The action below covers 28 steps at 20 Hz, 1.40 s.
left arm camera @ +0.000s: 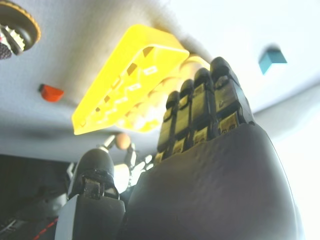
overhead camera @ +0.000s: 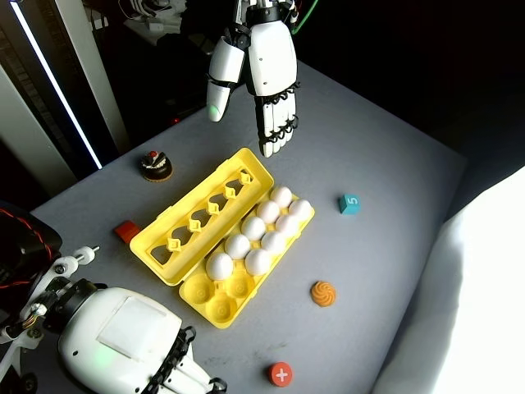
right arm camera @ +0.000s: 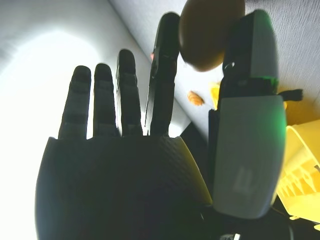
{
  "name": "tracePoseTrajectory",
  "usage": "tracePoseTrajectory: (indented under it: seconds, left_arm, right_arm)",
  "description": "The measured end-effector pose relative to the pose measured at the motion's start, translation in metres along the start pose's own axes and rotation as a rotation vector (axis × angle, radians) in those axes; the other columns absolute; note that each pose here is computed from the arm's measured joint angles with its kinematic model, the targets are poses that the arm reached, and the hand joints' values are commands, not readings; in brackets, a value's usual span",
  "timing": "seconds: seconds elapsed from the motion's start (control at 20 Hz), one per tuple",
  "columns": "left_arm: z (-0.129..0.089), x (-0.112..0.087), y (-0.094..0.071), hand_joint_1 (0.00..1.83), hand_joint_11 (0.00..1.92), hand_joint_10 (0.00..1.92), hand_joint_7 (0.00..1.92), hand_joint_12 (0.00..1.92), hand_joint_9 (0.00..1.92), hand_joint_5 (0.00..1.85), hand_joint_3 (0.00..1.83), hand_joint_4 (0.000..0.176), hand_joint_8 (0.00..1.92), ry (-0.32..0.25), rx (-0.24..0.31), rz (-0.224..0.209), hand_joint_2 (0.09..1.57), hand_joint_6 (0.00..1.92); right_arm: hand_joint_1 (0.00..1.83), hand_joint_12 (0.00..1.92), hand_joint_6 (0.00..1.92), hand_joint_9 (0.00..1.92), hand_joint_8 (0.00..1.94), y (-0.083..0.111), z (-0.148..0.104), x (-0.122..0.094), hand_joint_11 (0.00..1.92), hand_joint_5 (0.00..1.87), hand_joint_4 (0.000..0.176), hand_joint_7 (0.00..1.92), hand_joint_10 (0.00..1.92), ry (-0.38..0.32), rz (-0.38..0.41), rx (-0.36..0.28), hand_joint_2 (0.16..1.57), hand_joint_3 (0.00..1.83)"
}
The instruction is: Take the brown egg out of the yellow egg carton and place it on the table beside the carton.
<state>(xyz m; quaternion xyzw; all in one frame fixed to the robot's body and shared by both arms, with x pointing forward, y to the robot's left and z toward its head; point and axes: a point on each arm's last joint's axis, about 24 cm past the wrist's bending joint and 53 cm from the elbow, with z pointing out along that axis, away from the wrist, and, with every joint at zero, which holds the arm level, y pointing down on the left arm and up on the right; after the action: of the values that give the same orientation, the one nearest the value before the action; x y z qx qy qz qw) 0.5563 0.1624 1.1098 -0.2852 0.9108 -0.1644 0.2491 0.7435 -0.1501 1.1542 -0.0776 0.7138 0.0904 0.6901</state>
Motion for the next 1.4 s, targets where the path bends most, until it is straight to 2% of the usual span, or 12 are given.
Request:
tracePoseTrajectory:
  seconds: [0.05,0.15,0.25,0.4,0.6,0.7,0.75,0.8,0.95,1.15,1.25,1.4]
  left_arm:
    - [0.0,0.0,0.0,0.0,0.0,0.0,0.06,0.13,0.06,0.07,0.0,0.0,0.0,0.0,0.0,0.0,1.22,0.0]
    - [0.0,0.0,0.0,0.0,0.0,0.0,0.09,0.17,0.08,0.09,0.0,0.0,0.0,0.0,0.0,0.0,1.22,0.0]
    - [0.0,0.0,0.0,0.0,0.0,0.0,0.09,0.21,0.08,0.09,0.0,0.0,0.0,0.0,0.0,0.0,1.22,0.0]
    - [0.0,0.0,0.0,0.0,0.0,0.0,0.12,0.29,0.11,0.12,0.0,0.0,0.0,0.0,0.0,0.0,1.21,0.0]
    - [0.0,0.0,0.0,0.0,0.0,0.0,0.1,0.22,0.1,0.11,0.0,0.0,0.0,-0.001,0.0,0.0,1.22,0.0]
    - [0.0,0.0,0.0,0.0,0.0,0.0,0.08,0.16,0.07,0.08,0.0,0.0,0.0,0.0,0.0,0.0,1.21,0.0]
    - [0.0,0.0,0.0,0.0,0.0,0.0,0.1,0.21,0.09,0.11,0.0,0.0,0.0,0.0,0.0,0.0,1.21,0.0]
    - [0.0,0.0,0.0,0.0,0.0,0.0,0.14,0.31,0.13,0.15,0.0,0.0,0.0,-0.001,0.0,0.001,1.21,0.0]
    - [0.0,0.0,0.0,0.0,0.0,0.0,0.08,0.2,0.08,0.09,0.0,0.0,0.01,0.001,0.0,0.0,1.22,0.0]
    - [0.0,0.0,0.0,0.0,0.0,0.01,0.12,0.29,0.12,0.12,0.0,0.0,0.01,-0.001,0.0,0.0,1.22,0.0]
    - [0.0,0.0,0.0,0.0,0.0,0.01,0.12,0.29,0.12,0.12,0.0,0.0,0.01,-0.001,0.0,0.0,1.22,0.0]
    - [0.0,0.0,0.0,0.0,0.0,0.0,0.12,0.26,0.12,0.12,0.0,0.0,0.0,-0.001,0.0,0.0,1.21,0.0]
  right_arm:
    - [1.1,0.0,0.63,0.06,0.0,0.001,0.001,0.0,0.0,1.19,0.109,0.29,0.01,-0.001,-0.002,-0.002,1.03,0.0]
    - [1.07,0.0,0.71,0.05,0.0,0.006,0.003,0.001,0.0,1.14,0.17,0.27,0.0,-0.004,-0.006,-0.009,1.04,0.0]
    - [1.1,0.0,0.64,0.06,0.01,0.008,0.003,0.002,0.0,1.19,0.116,0.3,0.0,-0.006,-0.008,-0.012,1.03,0.0]
    - [1.06,0.0,0.76,0.05,0.01,0.011,0.003,0.002,0.0,1.12,0.175,0.33,0.01,-0.008,-0.011,-0.015,1.05,0.0]
    - [1.13,0.0,0.54,0.09,0.0,0.014,0.003,0.002,0.0,1.24,0.038,0.36,0.0,-0.013,-0.016,-0.021,1.01,0.0]
    - [1.13,0.0,0.54,0.08,0.0,0.016,0.003,0.003,0.0,1.24,0.043,0.34,0.0,-0.013,-0.018,-0.024,1.01,0.0]
    - [1.09,0.0,0.61,0.06,0.0,0.016,0.003,0.002,0.0,1.2,0.149,0.33,0.0,-0.013,-0.018,-0.024,1.02,0.0]
    - [1.09,0.0,0.61,0.07,0.0,0.016,0.003,0.003,0.0,1.2,0.157,0.34,0.0,-0.013,-0.017,-0.024,1.02,0.0]
    - [1.12,0.0,0.59,0.07,0.0,0.015,0.003,0.002,0.0,1.21,0.06,0.35,0.0,-0.017,-0.018,-0.022,1.02,0.0]
    - [1.08,0.0,0.64,0.08,0.0,0.016,0.003,0.002,0.0,1.18,0.174,0.33,0.0,-0.018,-0.016,-0.022,1.02,0.0]
    - [1.04,0.0,0.81,0.01,0.01,0.016,0.003,0.002,0.0,1.07,0.176,0.26,0.0,-0.019,-0.017,-0.022,1.06,0.01]
    - [0.8,0.0,0.05,0.0,0.0,0.016,0.003,0.002,0.0,1.04,0.125,0.27,0.0,-0.019,-0.019,-0.021,0.89,0.0]
